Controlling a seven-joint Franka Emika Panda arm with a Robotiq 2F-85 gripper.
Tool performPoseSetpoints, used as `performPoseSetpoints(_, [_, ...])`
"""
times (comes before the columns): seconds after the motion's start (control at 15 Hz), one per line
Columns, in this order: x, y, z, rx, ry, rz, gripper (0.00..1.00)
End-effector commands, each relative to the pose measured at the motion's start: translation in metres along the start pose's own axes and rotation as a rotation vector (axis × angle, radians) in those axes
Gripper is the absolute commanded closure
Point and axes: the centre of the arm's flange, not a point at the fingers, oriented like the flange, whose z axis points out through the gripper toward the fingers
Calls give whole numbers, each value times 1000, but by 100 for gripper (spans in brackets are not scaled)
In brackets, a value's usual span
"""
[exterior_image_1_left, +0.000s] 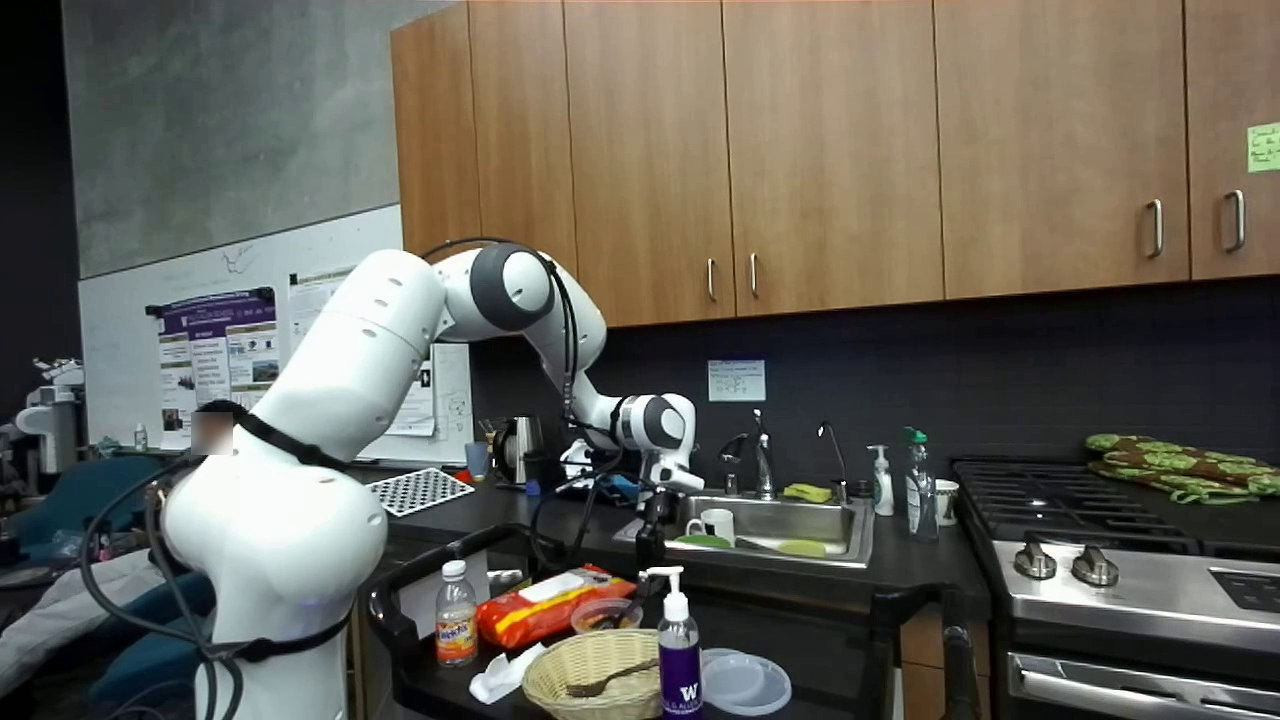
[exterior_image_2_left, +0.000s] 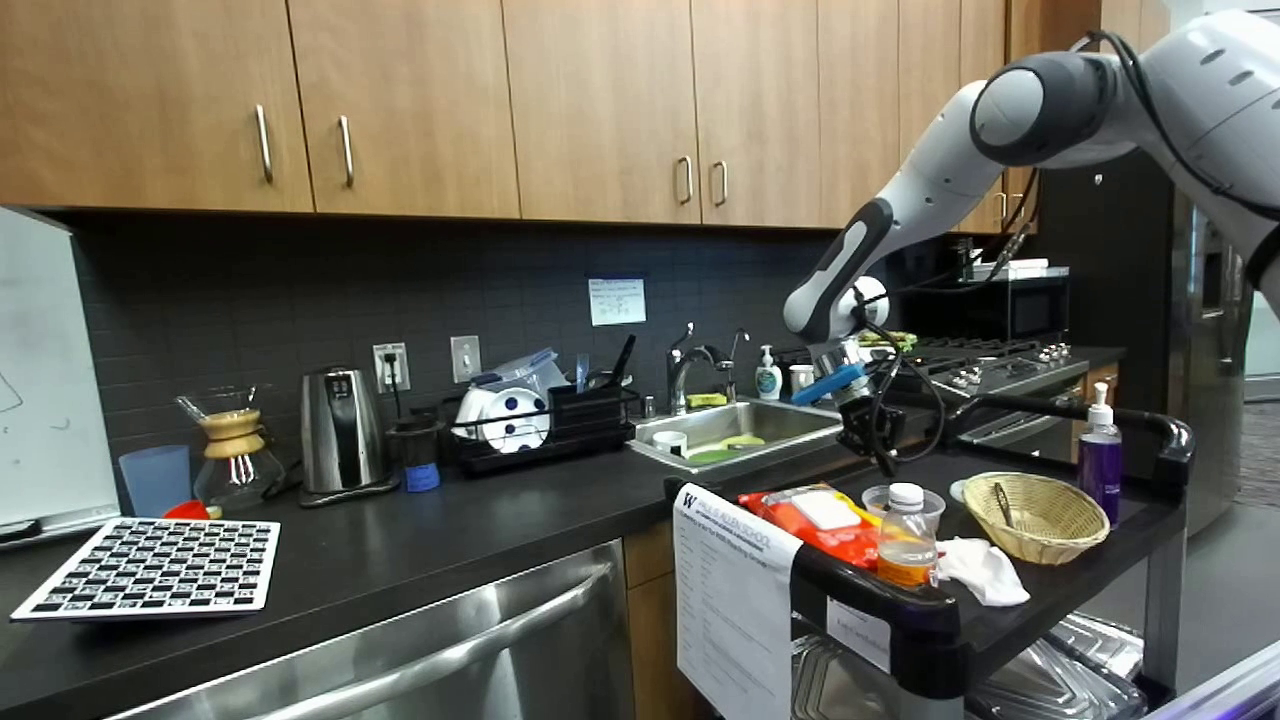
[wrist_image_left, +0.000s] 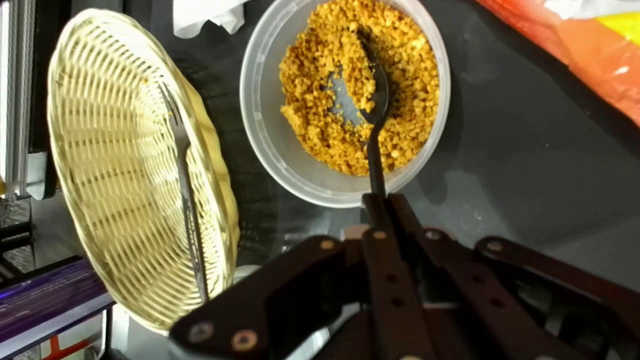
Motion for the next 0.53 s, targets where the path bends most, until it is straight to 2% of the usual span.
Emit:
performPoseSetpoints(0.0, [11, 14, -6, 7, 5, 28, 99])
performPoseSetpoints(0.47, [17, -3, -20, 44, 6, 32, 99])
